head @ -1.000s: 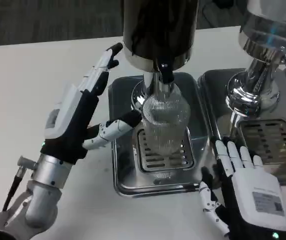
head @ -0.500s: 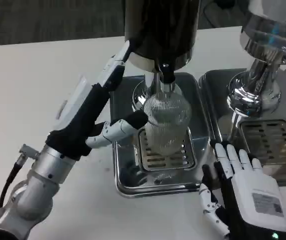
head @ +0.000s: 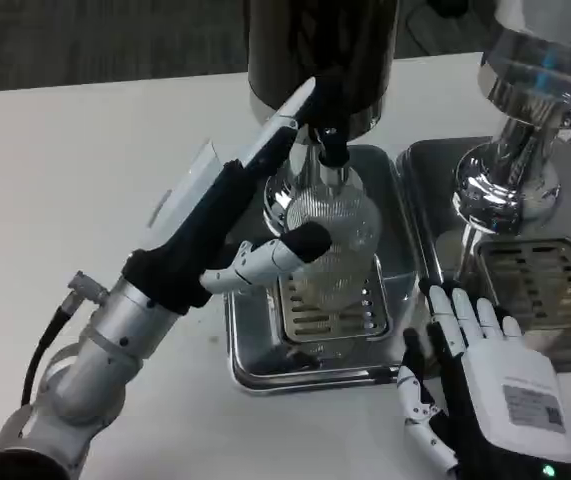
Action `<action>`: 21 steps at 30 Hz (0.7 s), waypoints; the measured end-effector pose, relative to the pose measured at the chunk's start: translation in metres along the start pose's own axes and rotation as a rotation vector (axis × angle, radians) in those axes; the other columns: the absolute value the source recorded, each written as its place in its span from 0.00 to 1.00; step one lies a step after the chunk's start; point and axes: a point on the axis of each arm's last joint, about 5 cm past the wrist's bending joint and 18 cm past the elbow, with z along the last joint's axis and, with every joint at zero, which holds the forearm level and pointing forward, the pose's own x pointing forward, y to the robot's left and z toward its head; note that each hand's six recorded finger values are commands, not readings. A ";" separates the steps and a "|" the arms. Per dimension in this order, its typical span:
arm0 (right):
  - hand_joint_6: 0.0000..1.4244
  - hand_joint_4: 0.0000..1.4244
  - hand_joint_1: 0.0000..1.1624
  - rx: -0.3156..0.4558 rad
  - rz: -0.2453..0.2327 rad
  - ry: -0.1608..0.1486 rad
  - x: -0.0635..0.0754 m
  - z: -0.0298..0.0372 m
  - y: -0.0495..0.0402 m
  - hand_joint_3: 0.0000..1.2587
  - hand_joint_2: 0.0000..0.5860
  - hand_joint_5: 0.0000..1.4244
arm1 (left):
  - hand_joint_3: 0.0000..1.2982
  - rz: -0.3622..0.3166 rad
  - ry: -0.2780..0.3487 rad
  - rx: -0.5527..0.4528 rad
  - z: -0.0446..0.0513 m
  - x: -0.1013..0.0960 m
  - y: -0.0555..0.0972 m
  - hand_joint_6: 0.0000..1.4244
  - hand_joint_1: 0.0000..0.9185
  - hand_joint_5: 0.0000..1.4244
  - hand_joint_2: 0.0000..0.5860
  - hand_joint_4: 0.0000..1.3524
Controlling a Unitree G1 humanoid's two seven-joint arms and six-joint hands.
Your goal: Grasp the cup under the faucet to collect the drink, then remove the cup.
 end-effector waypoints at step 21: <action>0.00 0.00 0.00 0.015 -0.002 0.012 0.000 0.0015 0.0022 0.03 0.89 0.00 | 0.16 -0.100 -0.067 0.160 0.0060 0.006 0.014 0.10 0.00 0.14 0.22 0.00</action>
